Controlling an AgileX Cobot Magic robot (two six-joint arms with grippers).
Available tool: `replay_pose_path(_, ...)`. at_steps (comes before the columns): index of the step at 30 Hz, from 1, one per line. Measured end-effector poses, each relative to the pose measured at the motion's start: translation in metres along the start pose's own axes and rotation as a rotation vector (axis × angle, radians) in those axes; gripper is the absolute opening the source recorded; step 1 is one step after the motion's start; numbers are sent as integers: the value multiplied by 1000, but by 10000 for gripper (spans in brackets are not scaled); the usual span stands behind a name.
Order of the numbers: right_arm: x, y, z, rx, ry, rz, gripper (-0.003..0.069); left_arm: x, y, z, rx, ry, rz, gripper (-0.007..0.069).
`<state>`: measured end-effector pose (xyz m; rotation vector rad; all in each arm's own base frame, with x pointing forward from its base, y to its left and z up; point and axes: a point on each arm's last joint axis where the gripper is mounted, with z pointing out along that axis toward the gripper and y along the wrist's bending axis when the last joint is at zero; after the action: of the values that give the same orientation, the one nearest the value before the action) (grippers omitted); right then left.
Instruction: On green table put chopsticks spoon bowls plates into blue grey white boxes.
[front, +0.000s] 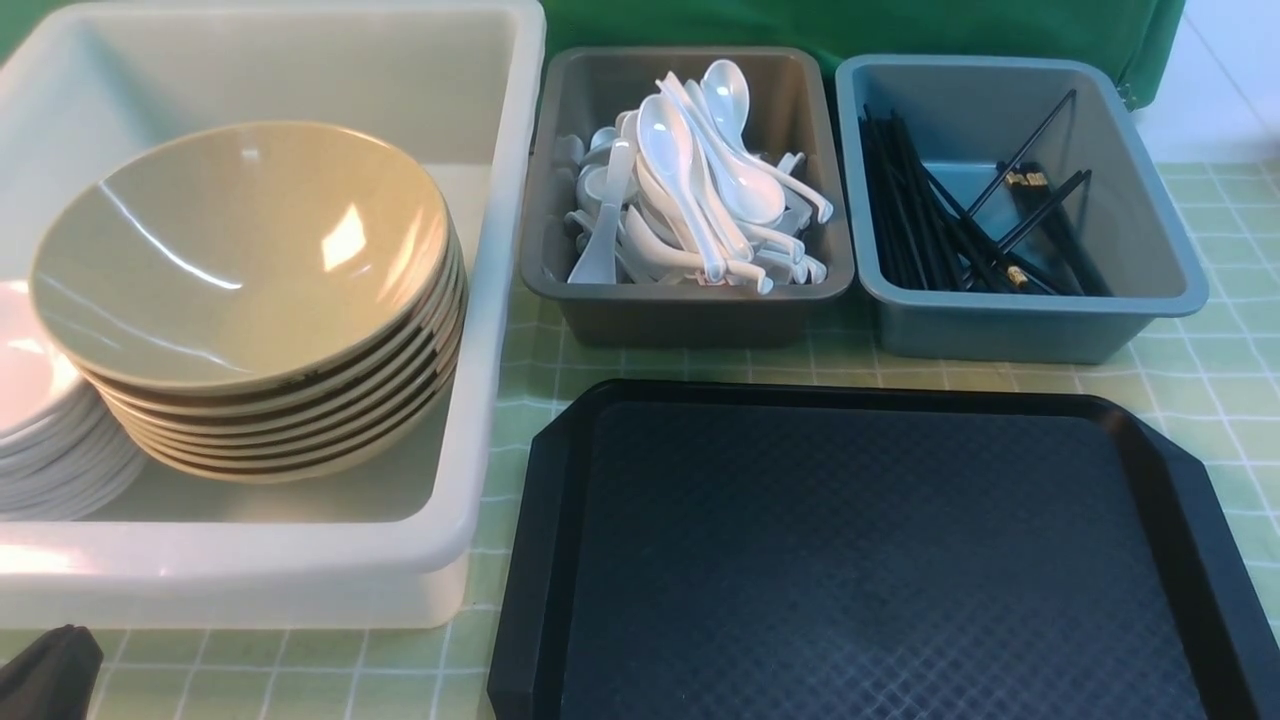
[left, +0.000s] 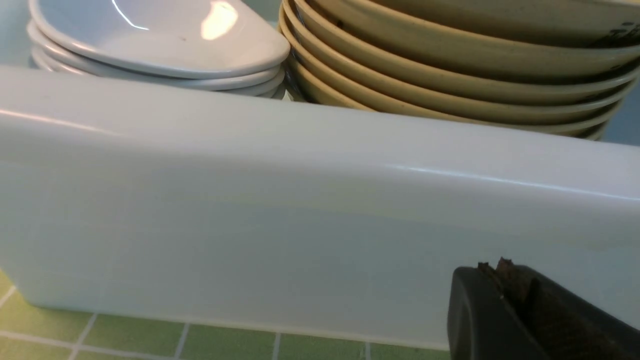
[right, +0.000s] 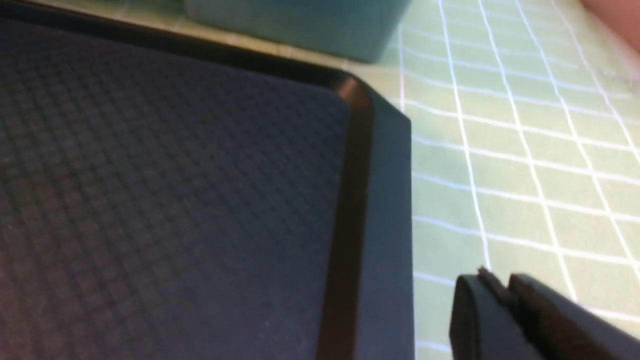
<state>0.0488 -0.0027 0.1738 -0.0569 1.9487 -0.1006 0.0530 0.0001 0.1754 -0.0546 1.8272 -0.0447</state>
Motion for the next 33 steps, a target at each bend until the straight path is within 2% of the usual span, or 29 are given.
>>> replay_pose_path(10, -2, 0, 2, 3, -61, 4, 86, 0, 0, 0, 0, 0, 0, -1)
replay_pose_path(33, -2, 0, 2, 3, -64, -3, 110, 0, 0, 0, 0, 0, 0, -1)
